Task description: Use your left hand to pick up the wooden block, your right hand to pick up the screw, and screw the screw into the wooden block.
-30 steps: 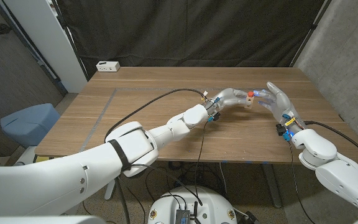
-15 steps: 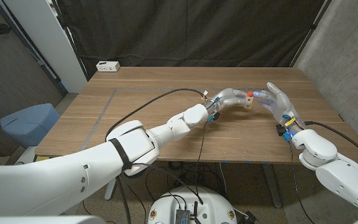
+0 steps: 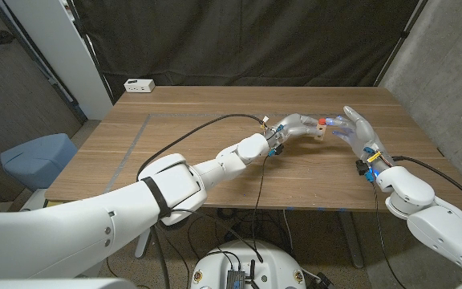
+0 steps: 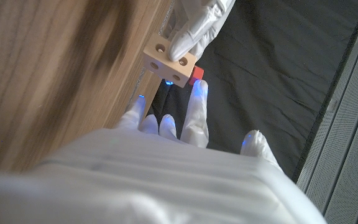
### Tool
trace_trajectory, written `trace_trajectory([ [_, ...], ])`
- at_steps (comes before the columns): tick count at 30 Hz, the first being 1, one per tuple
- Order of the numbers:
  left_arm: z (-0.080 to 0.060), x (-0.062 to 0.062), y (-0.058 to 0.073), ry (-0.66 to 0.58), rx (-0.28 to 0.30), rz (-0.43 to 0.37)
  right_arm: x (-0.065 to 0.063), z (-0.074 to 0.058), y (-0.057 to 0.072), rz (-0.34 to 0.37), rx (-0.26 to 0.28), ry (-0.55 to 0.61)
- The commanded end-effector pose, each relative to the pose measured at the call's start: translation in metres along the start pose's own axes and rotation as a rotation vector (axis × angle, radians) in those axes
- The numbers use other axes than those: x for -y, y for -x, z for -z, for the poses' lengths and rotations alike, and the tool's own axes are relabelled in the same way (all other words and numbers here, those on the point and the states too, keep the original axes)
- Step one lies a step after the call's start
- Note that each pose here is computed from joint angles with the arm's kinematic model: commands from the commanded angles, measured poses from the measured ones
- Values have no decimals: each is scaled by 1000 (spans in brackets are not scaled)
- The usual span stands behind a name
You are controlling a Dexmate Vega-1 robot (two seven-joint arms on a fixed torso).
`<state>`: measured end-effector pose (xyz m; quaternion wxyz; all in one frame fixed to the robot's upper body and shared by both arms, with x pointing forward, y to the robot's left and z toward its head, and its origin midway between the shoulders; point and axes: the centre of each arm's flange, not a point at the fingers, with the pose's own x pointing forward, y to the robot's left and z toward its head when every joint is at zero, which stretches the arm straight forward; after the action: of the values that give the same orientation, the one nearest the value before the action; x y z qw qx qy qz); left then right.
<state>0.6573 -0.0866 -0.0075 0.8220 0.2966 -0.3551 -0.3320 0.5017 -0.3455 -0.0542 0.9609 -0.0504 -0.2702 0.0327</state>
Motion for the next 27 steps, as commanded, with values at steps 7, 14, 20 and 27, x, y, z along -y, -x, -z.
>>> trace_trajectory([
  [7, -1, -1, -2, -5, -5, 2, -2, 1, -3, -49, -9, -4],
  [14, -2, -1, -2, -7, 2, 3, -3, 1, -4, -67, -4, -10],
  [20, -3, 0, -1, -9, 9, 4, -2, 1, -3, -75, 10, -26],
  [27, -5, 1, -1, -14, 22, 4, 0, 2, 1, -62, 17, -28],
])
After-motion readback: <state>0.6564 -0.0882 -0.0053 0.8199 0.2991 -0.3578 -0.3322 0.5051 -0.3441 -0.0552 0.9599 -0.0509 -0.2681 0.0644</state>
